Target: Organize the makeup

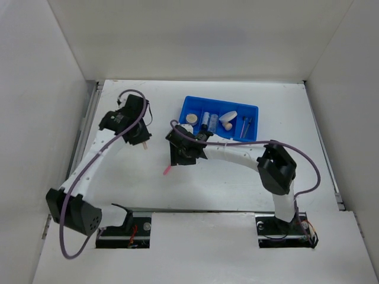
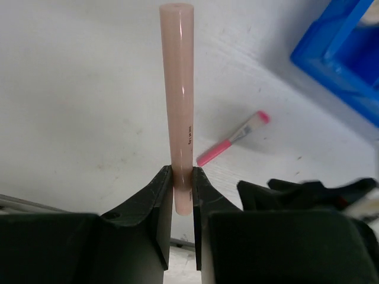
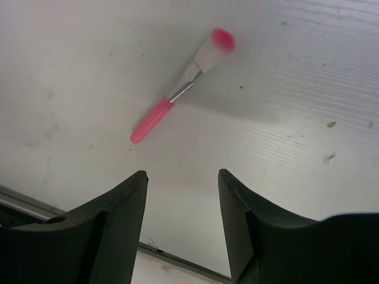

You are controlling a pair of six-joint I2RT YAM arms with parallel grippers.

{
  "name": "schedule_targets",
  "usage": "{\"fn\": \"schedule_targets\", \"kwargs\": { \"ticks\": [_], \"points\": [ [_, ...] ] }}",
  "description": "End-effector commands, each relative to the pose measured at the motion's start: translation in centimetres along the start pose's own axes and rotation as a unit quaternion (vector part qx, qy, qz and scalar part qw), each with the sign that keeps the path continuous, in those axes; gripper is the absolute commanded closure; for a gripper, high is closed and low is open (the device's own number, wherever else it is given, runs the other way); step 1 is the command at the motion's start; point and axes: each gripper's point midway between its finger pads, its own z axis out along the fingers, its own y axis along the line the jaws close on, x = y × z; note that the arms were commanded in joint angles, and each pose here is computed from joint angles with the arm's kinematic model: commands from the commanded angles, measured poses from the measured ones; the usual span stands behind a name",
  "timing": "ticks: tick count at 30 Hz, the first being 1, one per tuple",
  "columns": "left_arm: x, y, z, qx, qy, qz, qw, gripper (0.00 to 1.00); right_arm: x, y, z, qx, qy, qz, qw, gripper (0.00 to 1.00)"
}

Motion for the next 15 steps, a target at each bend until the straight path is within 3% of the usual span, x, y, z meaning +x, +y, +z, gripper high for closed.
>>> {"fn": "schedule_targets", "kwargs": {
  "ticks": [1, 15],
  "points": [
    [-1.0, 3.3, -4.5, -0.038, -0.024, -0.024, 0.999, 1.0, -1.2, 1.7, -0.1, -0.018, -0.001, 0.03, 0.999, 0.42],
    [-4.0, 1.4, -10.5, 0.068, -0.084, -0.024, 0.994, 1.0, -1.8, 4.0, 5.6, -0.017, -0.009, 0.118, 0.993, 0.41]
  ]
}}
